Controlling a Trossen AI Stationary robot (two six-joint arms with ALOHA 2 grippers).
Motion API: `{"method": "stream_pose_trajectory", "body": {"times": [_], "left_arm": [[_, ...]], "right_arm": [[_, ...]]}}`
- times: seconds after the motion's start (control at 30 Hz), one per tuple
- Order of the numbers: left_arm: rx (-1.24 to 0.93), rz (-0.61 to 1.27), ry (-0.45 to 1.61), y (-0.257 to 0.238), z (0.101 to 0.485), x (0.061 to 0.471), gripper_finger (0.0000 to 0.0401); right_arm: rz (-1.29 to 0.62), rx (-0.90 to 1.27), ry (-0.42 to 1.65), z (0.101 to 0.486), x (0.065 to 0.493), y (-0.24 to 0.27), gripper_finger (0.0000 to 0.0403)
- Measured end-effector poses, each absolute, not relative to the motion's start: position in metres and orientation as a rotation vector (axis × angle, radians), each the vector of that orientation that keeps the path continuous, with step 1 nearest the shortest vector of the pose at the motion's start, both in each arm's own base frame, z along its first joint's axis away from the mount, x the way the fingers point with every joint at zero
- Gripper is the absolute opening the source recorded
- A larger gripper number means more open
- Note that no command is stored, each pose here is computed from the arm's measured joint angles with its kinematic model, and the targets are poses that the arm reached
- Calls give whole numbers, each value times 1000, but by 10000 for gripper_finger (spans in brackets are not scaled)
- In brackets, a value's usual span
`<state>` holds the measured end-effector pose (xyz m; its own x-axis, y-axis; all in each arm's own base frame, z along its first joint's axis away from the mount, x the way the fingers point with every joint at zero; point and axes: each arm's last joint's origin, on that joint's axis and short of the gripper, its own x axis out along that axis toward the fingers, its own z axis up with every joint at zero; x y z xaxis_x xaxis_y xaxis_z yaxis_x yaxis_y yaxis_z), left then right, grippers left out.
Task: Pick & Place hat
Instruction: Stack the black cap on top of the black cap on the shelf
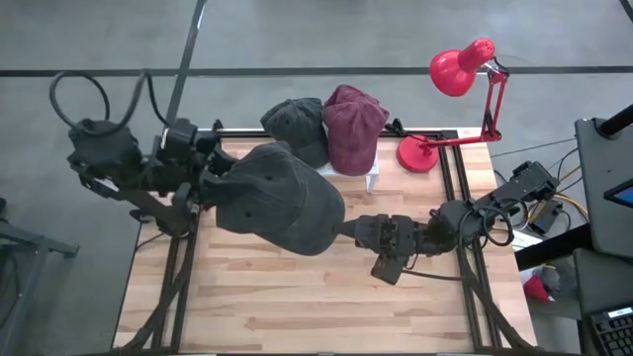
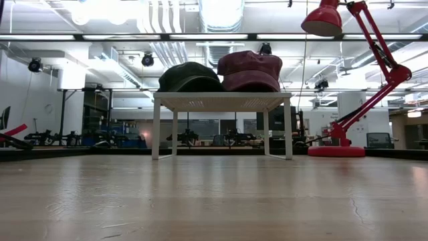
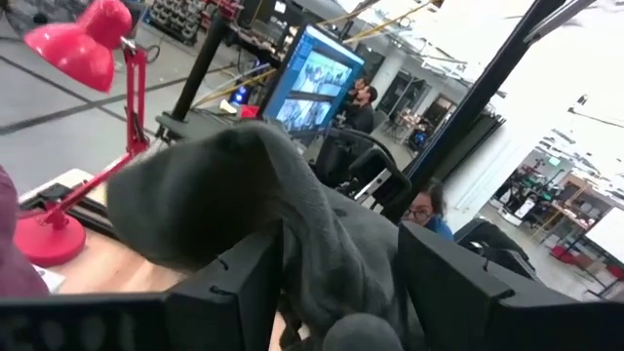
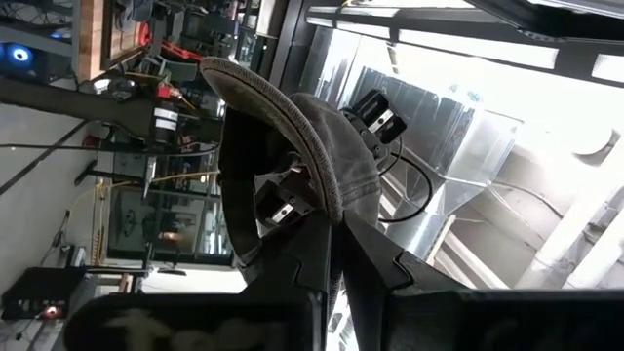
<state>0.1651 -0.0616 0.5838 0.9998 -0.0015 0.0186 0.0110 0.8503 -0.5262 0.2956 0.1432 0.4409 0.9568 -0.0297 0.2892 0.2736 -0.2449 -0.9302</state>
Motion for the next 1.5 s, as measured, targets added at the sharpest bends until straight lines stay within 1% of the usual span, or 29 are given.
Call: {"method": "stream_pose_trajectory", "body": {"times": [0.2, 0.3, 0.4, 0.5, 0.63, 0.67, 0.93, 1.13, 1.3, 1.5], "left_arm": [[-553, -21, -6, -68, 581, 177, 202], [-559, -25, -19, -67, 583, 177, 202], [-570, -36, -36, -66, 587, 173, 188], [-535, -39, -45, -65, 589, 170, 140], [-458, -36, -40, -65, 588, 172, 39], [-444, -35, -40, -65, 588, 172, 27], [-398, -31, -41, -65, 588, 172, 28], [-398, -42, -41, -65, 589, 171, 29], [-392, -50, -51, -64, 592, 167, 30], [-382, -43, -8, -60, 589, 160, 30]], "right_arm": [[-287, -1799, -181, 441, 296, 143, 13], [-286, -1791, -182, 441, 296, 143, 13], [-279, -1744, -187, 441, 296, 143, 13], [-275, -1721, -190, 440, 296, 143, 13], [-272, -1723, -190, 440, 296, 143, 13], [-272, -1723, -190, 440, 296, 143, 13], [-264, -1730, -178, 438, 298, 141, 19], [-247, -1687, -139, 435, 303, 132, 68], [-249, -1575, -121, 432, 307, 124, 109], [-215, -1425, -69, 420, 313, 114, 144]]}}
